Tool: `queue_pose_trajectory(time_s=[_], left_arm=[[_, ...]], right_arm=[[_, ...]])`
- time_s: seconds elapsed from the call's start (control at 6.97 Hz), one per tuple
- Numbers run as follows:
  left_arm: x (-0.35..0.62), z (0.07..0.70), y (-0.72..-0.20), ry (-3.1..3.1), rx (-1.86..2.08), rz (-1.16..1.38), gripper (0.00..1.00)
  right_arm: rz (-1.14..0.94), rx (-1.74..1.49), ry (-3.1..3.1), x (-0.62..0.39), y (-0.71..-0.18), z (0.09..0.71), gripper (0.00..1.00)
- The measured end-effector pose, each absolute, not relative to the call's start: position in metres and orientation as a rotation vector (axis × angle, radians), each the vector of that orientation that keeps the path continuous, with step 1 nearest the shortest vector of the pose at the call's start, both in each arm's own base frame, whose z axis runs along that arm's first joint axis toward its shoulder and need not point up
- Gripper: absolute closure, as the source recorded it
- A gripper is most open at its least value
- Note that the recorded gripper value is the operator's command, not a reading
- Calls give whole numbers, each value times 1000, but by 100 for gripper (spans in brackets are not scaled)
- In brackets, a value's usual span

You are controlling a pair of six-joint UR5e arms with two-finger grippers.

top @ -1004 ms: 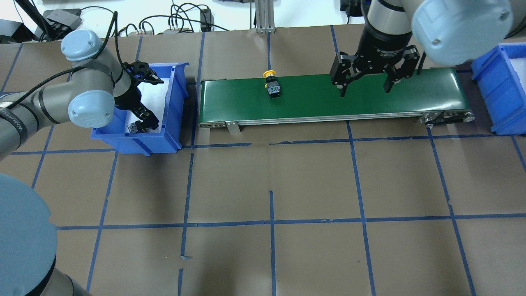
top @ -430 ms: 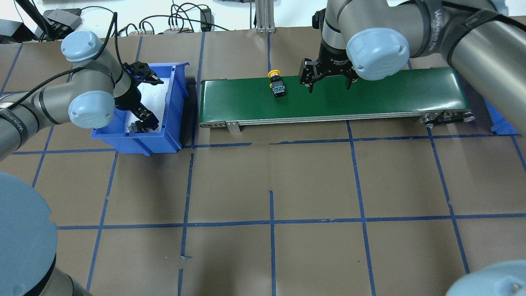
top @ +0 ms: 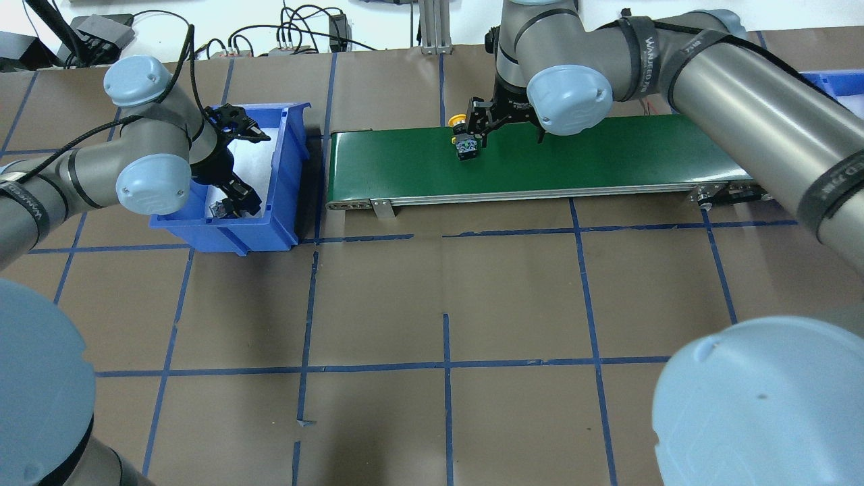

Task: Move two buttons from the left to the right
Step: 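Grasp the red button with left gripper while right grasps yellow button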

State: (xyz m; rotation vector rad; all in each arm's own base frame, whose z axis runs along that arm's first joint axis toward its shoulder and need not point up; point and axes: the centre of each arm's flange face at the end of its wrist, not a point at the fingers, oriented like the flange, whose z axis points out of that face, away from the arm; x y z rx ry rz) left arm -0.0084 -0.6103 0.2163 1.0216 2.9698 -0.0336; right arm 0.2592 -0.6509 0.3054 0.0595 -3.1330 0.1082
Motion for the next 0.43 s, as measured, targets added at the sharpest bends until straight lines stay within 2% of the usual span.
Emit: queue_pose_trajectory(time_s=[0.14,0.29,0.43], left_arm=[[-8,214,-611,2968,1017,-42,68],[-8,212,-612,2968,1011,-45,74],[-8,212,-613,2970,1000,-49,74]], right_arm=[[110,63,-3130,265,-661,299,0],[109,67,-3130,269,-665,293,0],[105,69,-3131,271,-669,289,0]])
